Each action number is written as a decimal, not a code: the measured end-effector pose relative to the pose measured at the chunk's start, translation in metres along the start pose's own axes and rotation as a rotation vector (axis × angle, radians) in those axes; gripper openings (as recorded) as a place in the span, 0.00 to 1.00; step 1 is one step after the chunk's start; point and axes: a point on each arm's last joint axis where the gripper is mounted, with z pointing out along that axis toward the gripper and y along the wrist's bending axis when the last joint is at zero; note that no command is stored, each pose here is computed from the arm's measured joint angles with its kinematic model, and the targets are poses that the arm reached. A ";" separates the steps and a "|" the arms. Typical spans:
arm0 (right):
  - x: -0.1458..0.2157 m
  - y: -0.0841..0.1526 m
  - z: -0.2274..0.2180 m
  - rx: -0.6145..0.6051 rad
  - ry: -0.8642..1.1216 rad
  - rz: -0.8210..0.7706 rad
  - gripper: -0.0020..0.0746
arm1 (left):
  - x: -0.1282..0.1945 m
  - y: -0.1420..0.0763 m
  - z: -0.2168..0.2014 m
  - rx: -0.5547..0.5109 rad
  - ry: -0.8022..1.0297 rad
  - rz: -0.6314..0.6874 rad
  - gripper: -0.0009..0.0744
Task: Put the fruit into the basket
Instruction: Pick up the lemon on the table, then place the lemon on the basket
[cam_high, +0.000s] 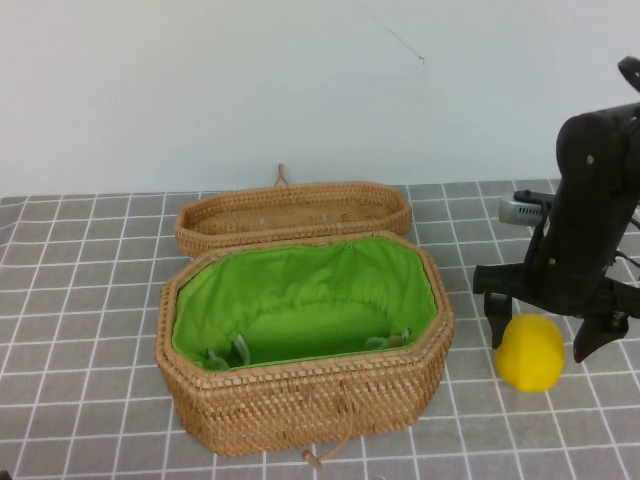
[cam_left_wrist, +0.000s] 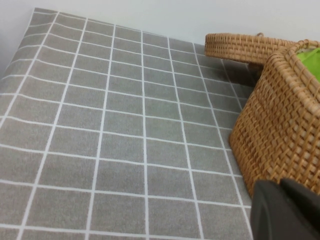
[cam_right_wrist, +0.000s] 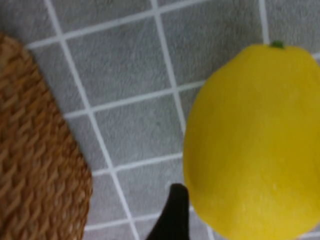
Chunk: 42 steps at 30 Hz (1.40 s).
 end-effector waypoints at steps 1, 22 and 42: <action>-0.001 0.000 0.003 0.001 0.001 0.002 0.92 | 0.000 0.000 0.000 0.000 0.000 0.000 0.01; -0.032 0.005 -0.039 0.076 -0.126 -0.176 0.69 | 0.000 0.000 0.000 0.000 0.000 0.000 0.01; 0.030 0.154 -0.134 -0.240 -0.372 -0.677 0.68 | 0.000 0.000 0.000 0.000 0.000 0.000 0.01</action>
